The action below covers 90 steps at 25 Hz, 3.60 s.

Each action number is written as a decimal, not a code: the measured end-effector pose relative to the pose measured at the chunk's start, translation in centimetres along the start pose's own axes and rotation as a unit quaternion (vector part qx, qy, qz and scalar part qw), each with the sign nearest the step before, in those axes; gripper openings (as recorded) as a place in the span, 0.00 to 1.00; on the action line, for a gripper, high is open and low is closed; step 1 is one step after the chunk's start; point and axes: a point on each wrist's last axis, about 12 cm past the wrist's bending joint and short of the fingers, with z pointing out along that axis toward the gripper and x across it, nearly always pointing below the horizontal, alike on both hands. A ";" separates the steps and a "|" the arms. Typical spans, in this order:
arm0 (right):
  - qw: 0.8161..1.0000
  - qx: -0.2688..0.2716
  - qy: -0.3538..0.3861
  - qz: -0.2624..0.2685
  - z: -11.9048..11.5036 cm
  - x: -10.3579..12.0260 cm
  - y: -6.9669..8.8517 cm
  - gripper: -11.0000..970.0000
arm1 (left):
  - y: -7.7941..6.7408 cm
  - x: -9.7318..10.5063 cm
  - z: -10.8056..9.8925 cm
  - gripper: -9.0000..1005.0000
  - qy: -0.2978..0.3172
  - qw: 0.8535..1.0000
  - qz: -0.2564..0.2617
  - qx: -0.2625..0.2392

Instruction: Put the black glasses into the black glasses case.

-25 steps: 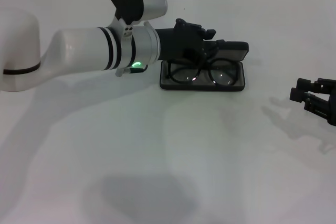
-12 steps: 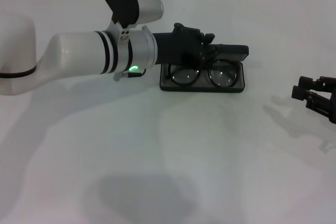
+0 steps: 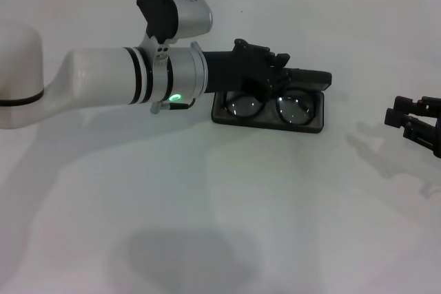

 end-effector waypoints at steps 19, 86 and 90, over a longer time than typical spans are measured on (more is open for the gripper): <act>1.000 0.004 -0.004 -0.001 0.0 -0.3 -0.2 0.37 | -0.4 1.7 -0.9 0.34 0.005 1.000 -0.019 0.001; 0.952 -0.285 -0.070 -0.084 8.0 -4.6 6.4 0.91 | -3.7 5.4 -20.0 0.79 -0.176 0.970 -0.040 0.165; 0.952 -0.286 -0.070 -0.079 7.8 -4.2 6.4 0.91 | -3.8 5.6 -19.9 0.79 -0.176 0.970 -0.042 0.166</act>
